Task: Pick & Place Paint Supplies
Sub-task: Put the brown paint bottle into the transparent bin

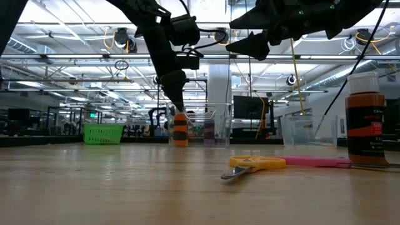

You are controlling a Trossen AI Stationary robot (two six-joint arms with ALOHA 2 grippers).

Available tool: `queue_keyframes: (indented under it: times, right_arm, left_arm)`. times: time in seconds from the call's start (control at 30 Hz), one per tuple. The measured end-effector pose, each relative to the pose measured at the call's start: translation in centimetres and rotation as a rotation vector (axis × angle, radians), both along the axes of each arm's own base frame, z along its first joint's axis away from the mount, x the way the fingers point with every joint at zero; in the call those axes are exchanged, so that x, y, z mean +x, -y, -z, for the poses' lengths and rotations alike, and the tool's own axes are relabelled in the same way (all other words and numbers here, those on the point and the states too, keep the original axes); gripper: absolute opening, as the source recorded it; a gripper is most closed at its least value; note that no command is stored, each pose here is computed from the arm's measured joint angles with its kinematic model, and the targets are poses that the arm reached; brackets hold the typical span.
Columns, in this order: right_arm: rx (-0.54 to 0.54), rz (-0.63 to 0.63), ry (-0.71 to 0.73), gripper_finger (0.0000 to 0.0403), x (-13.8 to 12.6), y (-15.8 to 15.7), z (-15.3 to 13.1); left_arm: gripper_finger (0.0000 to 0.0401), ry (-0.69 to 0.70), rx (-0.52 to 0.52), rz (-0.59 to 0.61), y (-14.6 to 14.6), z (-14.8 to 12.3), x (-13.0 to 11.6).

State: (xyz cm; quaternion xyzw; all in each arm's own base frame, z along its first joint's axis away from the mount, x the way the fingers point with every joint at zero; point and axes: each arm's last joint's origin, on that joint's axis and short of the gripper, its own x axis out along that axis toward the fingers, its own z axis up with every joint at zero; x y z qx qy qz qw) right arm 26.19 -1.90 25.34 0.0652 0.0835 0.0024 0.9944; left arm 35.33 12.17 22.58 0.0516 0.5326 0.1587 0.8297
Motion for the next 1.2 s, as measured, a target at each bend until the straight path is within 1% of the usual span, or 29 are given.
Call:
queue_keyframes:
  times: [0.17,0.3,0.43,0.53,0.6,0.73,0.8,0.87,0.93,1.0,1.1,1.2]
  right_arm:
    - [0.003,-0.003,-0.033,0.0365,-0.1,0.0,0.3]
    - [0.009,-0.004,-0.099,0.0366,-1.1,-0.1,0.2]
    - [0.032,0.020,-0.213,0.0365,-3.6,-0.4,-0.4]
    - [0.078,0.050,-0.363,0.0364,-6.1,-1.6,-0.1]
    - [0.107,0.072,-0.445,0.0364,-7.5,-2.6,0.1]
    - [0.142,0.093,-0.564,0.0364,-9.6,-5.0,0.9]
    - [0.148,0.082,-0.600,0.0364,-10.4,-6.2,1.9]
    - [0.155,0.059,-0.622,0.0364,-11.1,-7.4,3.3]
    - [0.186,0.031,-0.656,0.0364,-11.7,-8.3,5.2]
    - [0.228,0.009,-0.669,0.0364,-12.2,-9.0,7.5]
    - [0.271,-0.049,-0.614,0.0364,-12.9,-9.6,10.8]
    - [0.288,-0.119,-0.502,0.0364,-13.5,-9.5,13.3]
  left_arm:
    - [0.0261,0.013,0.004,0.003,0.3,-0.7,-0.3]
    - [0.0279,0.059,0.003,-0.017,0.6,-2.7,-1.2]
    - [0.0283,0.144,-0.051,-0.008,1.2,-5.3,-2.7]
    - [0.0280,0.256,-0.080,0.029,2.0,-7.0,-4.0]
    - [0.0278,0.334,-0.078,0.043,2.5,-7.5,-5.0]
    - [0.0280,0.481,-0.058,0.044,3.8,-7.2,-7.2]
    - [0.0279,0.573,-0.052,0.041,4.3,-7.2,-8.0]
    - [0.0277,0.627,-0.056,0.027,4.8,-6.8,-9.0]
    - [0.0276,0.701,-0.047,0.014,5.2,-6.9,-9.5]
    - [0.0277,0.729,-0.045,0.002,5.5,-6.9,-10.1]
    - [0.0280,0.770,-0.041,0.011,5.7,-7.2,-10.1]
    - [0.0278,0.777,-0.040,0.013,5.7,-7.2,-10.1]
